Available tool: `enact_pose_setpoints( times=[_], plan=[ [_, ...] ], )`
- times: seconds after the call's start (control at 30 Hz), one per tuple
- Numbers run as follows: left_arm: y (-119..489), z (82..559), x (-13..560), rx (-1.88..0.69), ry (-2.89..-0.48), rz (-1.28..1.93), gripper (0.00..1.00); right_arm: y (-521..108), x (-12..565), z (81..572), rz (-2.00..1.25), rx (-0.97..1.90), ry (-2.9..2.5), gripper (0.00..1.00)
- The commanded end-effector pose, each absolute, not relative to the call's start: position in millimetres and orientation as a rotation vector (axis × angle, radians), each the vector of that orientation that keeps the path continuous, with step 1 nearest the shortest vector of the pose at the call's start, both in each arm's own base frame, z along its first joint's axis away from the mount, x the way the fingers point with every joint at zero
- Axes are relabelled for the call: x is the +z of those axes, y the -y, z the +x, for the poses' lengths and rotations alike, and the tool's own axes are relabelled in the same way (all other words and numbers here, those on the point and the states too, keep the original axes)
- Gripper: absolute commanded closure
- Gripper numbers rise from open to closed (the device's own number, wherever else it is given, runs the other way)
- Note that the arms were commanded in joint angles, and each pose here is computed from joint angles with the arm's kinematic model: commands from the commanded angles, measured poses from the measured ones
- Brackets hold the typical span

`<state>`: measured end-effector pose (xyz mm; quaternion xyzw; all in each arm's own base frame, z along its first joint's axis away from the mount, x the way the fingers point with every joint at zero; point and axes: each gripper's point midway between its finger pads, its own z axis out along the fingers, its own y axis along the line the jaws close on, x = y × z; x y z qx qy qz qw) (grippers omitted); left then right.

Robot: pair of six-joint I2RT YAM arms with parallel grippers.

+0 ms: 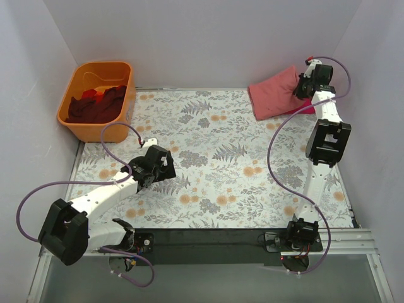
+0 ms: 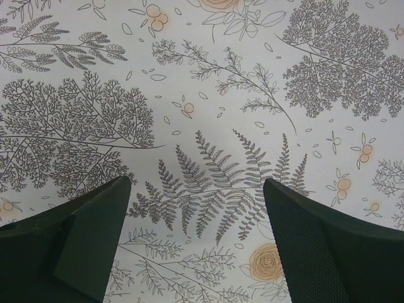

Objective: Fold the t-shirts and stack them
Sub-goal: Neatly place the folded tshirt to the corner

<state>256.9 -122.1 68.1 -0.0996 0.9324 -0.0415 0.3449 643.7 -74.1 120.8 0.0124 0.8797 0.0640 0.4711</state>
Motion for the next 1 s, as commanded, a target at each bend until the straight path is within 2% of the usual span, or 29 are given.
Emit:
enact_pose_setpoints(
  times=[0.0,0.57,0.97],
  plan=[
    [123,259,69,-0.113,-2.408,-0.247,0.15,87,209,656,0.019,0.107,-1.953,0.98],
    [128,257,68,-0.106,-2.414,-0.221,0.16,113,248,653,0.017,0.084,-1.859,0.97],
    [130,256,66,-0.103,-2.419,-0.208,0.16,141,226,652,0.059,0.057,-1.883,0.95]
  ],
)
